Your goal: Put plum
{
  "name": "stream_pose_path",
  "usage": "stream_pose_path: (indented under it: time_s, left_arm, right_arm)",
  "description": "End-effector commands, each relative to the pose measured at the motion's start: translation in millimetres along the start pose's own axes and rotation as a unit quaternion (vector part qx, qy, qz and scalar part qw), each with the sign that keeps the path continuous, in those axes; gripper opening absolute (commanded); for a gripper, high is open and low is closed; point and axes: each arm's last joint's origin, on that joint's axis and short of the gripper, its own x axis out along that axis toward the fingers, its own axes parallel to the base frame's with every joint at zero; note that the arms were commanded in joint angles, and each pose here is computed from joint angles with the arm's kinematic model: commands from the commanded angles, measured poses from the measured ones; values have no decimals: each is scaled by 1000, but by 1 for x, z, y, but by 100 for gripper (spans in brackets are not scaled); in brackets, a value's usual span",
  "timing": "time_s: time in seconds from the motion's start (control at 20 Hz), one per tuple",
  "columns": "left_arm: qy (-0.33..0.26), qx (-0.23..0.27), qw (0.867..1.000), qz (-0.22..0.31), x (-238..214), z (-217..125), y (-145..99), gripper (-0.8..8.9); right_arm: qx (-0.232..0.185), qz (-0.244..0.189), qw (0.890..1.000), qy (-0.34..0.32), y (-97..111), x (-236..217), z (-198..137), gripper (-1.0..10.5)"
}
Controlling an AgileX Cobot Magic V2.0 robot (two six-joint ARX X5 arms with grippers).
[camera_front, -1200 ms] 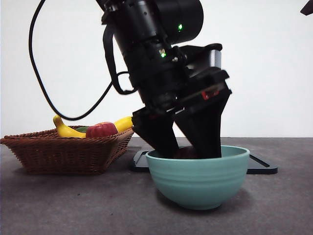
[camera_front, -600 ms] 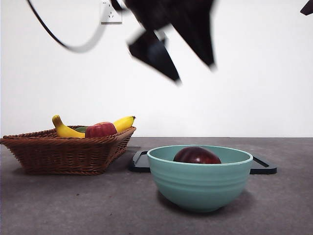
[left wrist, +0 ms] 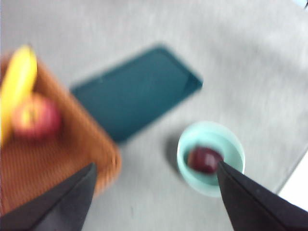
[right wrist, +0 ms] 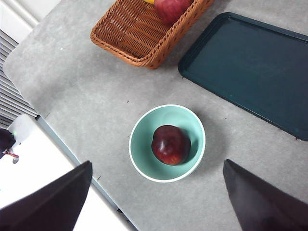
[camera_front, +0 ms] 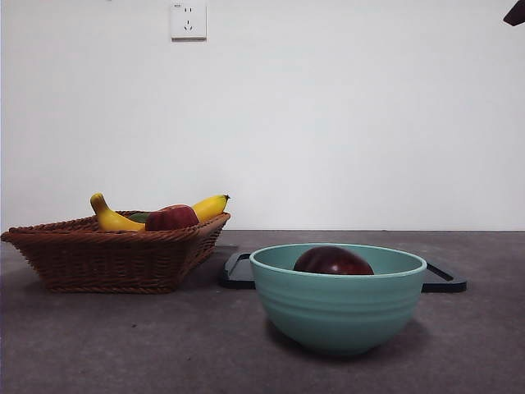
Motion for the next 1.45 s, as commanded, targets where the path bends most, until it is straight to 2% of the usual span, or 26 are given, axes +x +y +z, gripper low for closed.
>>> stream_pose_path:
  time_s: [0.05, 0.2, 0.3, 0.4, 0.65, 0.85, 1.15, 1.35, 1.45]
  left_arm:
    - [10, -7, 1000, -21, 3, -26, -2, 404]
    - [34, -29, 996, -79, 8, -68, -6, 401]
    - [48, -39, 991, -115, 12, -86, -8, 401]
    - [55, -45, 989, -129, 13, -94, -9, 401]
    - [48, -52, 988, -134, 13, -92, -9, 401]
    - [46, -51, 989, -134, 13, -92, -9, 401]
    - [46, -51, 989, -134, 13, -92, -9, 401]
    - [45, -50, 989, -134, 13, -92, -9, 401]
    - [41, -48, 989, -134, 13, -91, -9, 401]
  right_arm:
    - [-2, 1, 1000, -7, 2, -2, 5, 434]
    - [-2, 1, 1000, -7, 2, -2, 5, 435]
    - [-2, 1, 1000, -7, 2, -2, 5, 435]
    - [-1, 2, 1000, -5, 2, -2, 5, 435]
    - [4, 2, 1000, 1, 2, -1, 3, 433]
    - [24, -9, 999, 36, -6, 11, 0, 418]
    - [87, 4, 993, 78, -34, 81, -23, 416]
    - [80, -34, 991, 104, -44, 119, -30, 359]
    - [75, -33, 990, 112, -47, 135, -29, 353]
